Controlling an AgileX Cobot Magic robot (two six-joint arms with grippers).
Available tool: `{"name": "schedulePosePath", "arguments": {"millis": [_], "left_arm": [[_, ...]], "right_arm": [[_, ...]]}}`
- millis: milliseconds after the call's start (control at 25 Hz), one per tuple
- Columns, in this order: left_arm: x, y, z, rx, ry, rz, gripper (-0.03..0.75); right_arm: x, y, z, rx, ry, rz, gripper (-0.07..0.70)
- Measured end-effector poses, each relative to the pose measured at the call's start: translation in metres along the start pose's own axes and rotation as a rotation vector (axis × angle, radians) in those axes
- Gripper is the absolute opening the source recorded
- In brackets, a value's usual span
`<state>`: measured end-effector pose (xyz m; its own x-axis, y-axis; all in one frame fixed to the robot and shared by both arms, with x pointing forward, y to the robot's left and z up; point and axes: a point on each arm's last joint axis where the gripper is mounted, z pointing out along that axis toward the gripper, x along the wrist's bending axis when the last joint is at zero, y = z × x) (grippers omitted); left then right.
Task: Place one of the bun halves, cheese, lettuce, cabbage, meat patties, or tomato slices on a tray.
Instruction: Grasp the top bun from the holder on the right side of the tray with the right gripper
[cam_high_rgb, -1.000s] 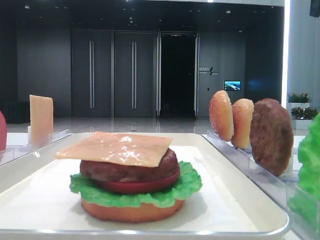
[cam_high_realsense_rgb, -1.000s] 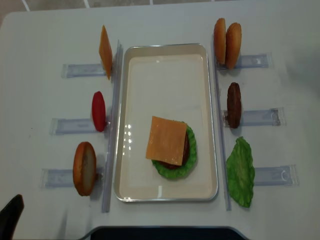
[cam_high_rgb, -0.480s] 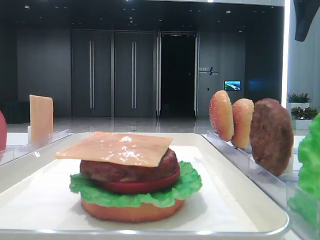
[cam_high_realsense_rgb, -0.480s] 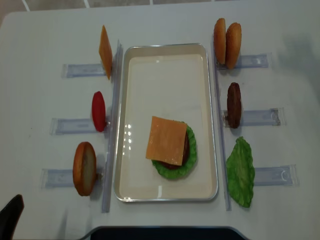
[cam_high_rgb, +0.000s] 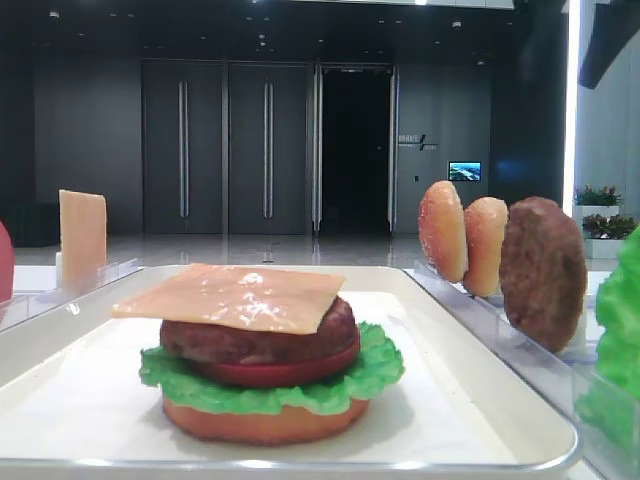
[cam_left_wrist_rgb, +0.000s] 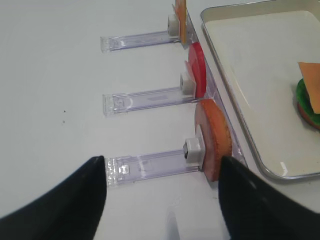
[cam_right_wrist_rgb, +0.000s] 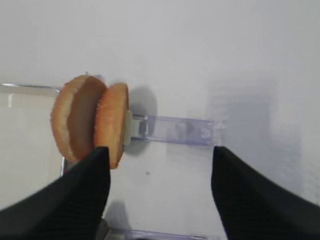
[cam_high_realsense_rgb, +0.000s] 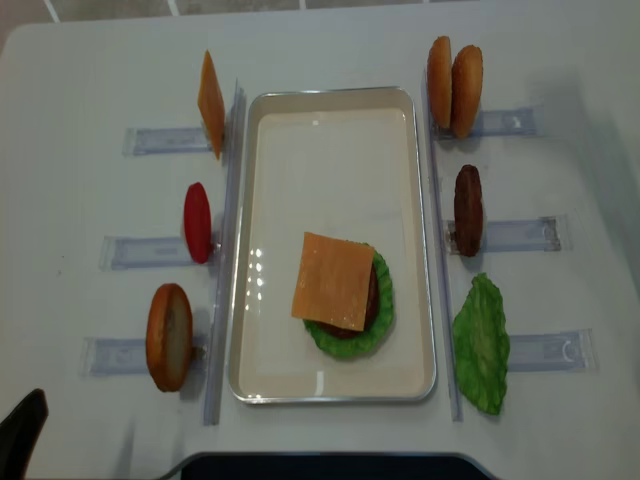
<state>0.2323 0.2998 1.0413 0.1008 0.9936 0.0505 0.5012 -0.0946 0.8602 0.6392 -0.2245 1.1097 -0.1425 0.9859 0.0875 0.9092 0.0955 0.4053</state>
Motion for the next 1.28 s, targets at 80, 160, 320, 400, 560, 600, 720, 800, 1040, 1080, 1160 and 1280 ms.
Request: {"name": "schedulePosePath", "arguments": {"millis": [80,160,320,400,560,600,720,800,1040,1080,1160,1280], "left_arm": [[0.0,0.0,0.0,0.0,0.0,0.0,0.535],[0.0,0.0,0.0,0.0,0.0,0.0,0.535],[0.0,0.0,0.0,0.0,0.0,0.0,0.535],[0.0,0.0,0.0,0.0,0.0,0.0,0.535],[0.0,0.0,0.0,0.0,0.0,0.0,0.535],[0.0,0.0,0.0,0.0,0.0,0.0,0.535],[0.0,0.0,0.0,0.0,0.0,0.0,0.535],[0.0,0.0,0.0,0.0,0.0,0.0,0.535],[0.0,0.0,0.0,0.0,0.0,0.0,0.535],[0.0,0.0,0.0,0.0,0.0,0.0,0.535],[0.0,0.0,0.0,0.0,0.0,0.0,0.535],[0.0,0.0,0.0,0.0,0.0,0.0,0.535]], "right_arm": [[0.011,0.001,0.001,-0.014,0.011,-0.002,0.45],[0.022,0.001,0.001,-0.032,0.027,-0.005,0.45],[0.042,0.002,0.002,-0.067,0.055,-0.015,0.45],[0.051,0.002,0.004,-0.072,0.072,-0.019,0.45],[0.066,0.002,0.015,-0.058,0.11,-0.028,0.45],[0.068,0.002,0.017,-0.055,0.116,-0.028,0.45],[0.075,0.002,0.028,-0.037,0.123,-0.037,0.45],[0.076,0.002,0.033,-0.027,0.124,-0.038,0.45],[0.078,0.002,0.046,0.002,0.121,-0.019,0.45],[0.079,0.001,0.05,0.01,0.121,-0.02,0.45],[0.081,0.0,0.055,0.02,0.119,-0.022,0.45],[0.081,0.0,0.063,0.035,0.116,-0.023,0.45]]}}
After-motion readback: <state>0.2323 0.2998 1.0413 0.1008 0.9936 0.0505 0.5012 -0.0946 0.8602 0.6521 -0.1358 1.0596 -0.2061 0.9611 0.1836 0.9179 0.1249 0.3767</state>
